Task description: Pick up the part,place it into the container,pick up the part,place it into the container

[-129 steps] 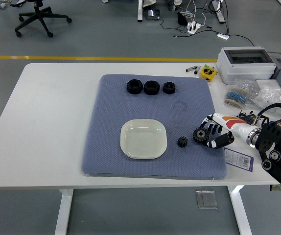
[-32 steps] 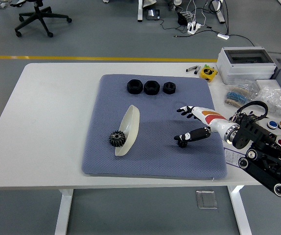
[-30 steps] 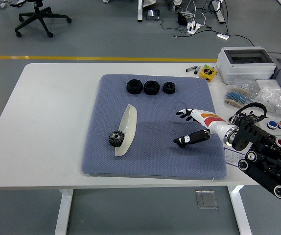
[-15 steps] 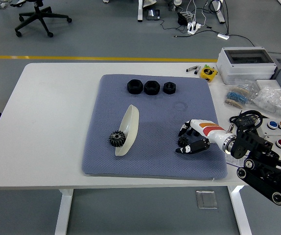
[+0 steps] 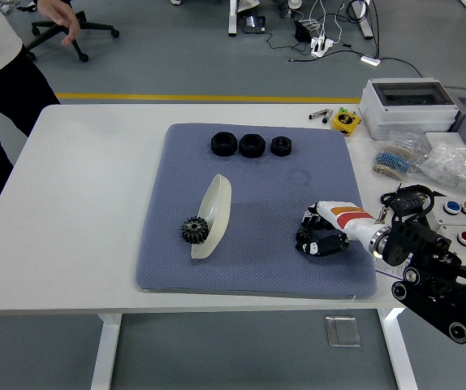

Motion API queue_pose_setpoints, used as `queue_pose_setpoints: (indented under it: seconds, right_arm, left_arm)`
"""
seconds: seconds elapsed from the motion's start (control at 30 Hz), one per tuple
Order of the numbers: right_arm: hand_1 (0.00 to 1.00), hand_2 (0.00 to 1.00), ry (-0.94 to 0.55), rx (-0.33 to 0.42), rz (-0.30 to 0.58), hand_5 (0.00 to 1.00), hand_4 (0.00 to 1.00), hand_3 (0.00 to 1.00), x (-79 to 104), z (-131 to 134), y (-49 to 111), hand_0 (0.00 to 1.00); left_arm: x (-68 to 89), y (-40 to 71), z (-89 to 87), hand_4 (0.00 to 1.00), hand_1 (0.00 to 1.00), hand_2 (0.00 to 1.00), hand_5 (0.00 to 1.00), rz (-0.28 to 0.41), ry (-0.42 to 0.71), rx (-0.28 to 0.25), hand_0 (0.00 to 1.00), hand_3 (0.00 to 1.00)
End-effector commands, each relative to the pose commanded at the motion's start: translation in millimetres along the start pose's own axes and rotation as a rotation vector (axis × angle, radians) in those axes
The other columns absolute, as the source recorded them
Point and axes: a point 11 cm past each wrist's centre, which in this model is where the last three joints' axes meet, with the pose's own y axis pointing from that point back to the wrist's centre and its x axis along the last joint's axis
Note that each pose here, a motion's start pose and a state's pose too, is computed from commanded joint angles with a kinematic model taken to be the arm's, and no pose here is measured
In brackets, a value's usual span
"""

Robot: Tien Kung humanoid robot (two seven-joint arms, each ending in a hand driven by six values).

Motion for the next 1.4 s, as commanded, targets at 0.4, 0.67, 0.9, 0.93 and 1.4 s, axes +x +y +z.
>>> queue_pose_setpoints:
  seconds: [0.4, 0.67, 0.9, 0.93, 1.4]
  right_arm:
    - [0.314, 0.424, 0.006, -0.008, -0.008, 0.418, 0.749, 0.471, 0.4, 3, 1.2, 0.160]
    - [0.270, 0.396, -0.003, -0.006, 0.007, 0.428, 0.747, 0.465, 5.8, 3, 2.0, 0.095]
    - [0.251, 0.384, -0.013, -0.003, 0.029, 0.427, 0.706, 0.465, 14.2, 4, 3.4, 0.082]
    - [0.251, 0.384, -0.015, -0.002, 0.034, 0.427, 0.706, 0.465, 16.1, 4, 3.7, 0.082]
    - [0.250, 0.383, -0.023, 0.007, 0.139, 0.416, 0.688, 0.469, 55.5, 3, 7.9, 0.080]
  left_arm:
    - [1.1, -0.3, -1.9, 0.502, 0.816, 0.844, 0.711, 0.002, -0.003, 0.004, 0.826, 0.579]
    - [0.4, -0.2, -1.4, 0.503, 0.815, 0.844, 0.713, 0.000, -0.004, 0.003, 0.826, 0.578]
    - [-0.3, 0.0, -0.4, 0.502, 0.815, 0.845, 0.712, -0.002, -0.003, 0.002, 0.826, 0.578]
    - [-0.4, 0.0, -0.3, 0.502, 0.815, 0.845, 0.712, -0.003, -0.003, 0.002, 0.826, 0.578]
    - [-1.0, 0.0, -0.3, 0.502, 0.813, 0.845, 0.711, -0.006, -0.001, 0.002, 0.826, 0.578]
